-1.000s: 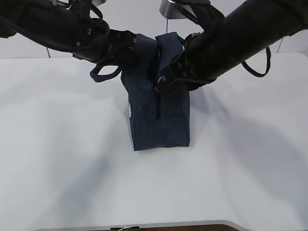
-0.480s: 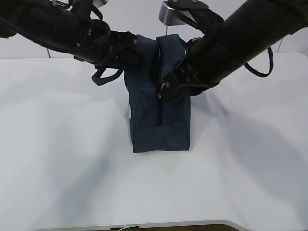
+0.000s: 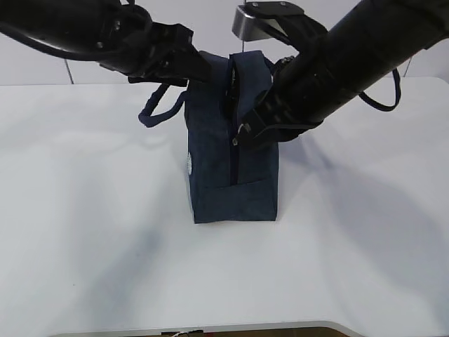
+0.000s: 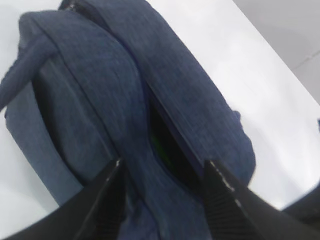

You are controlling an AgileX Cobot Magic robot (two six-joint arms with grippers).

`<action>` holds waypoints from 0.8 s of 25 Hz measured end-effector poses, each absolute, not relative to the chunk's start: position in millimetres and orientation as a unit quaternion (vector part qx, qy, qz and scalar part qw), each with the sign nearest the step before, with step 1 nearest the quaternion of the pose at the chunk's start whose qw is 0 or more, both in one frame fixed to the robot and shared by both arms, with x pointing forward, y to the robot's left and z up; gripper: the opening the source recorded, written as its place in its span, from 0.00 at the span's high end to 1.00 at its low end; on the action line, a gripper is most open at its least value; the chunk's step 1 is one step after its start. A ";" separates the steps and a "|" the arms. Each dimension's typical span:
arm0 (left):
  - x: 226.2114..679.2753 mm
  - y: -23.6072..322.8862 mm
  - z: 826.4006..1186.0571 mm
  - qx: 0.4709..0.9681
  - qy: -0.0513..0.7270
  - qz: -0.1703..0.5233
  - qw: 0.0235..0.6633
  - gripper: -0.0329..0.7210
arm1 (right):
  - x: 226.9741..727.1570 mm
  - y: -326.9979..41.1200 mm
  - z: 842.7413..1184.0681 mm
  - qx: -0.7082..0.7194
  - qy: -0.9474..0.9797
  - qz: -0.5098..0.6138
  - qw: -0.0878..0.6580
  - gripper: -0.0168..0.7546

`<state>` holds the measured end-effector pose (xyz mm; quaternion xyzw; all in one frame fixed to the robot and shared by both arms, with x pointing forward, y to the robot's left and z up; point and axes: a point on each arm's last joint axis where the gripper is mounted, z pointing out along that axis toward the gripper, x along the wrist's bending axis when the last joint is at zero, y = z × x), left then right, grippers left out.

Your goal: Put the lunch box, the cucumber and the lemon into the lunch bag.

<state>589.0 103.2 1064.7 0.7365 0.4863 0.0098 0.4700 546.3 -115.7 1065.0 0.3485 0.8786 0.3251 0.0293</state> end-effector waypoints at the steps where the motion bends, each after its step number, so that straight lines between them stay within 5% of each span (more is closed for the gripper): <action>1: 587.2 104.7 1067.1 0.738 0.484 0.005 0.470 0.48 | 546.2 -115.8 1064.9 0.348 0.879 0.325 0.029 0.97; 8: 576.4 120.8 1077.3 0.769 0.459 -0.011 0.445 0.44 | 546.2 -115.8 1064.8 0.349 0.879 0.324 0.029 0.97; 20: 533.9 140.3 1049.7 0.738 0.484 -0.017 0.470 0.44 | 546.0 -115.9 1064.8 0.349 0.879 0.324 0.028 0.97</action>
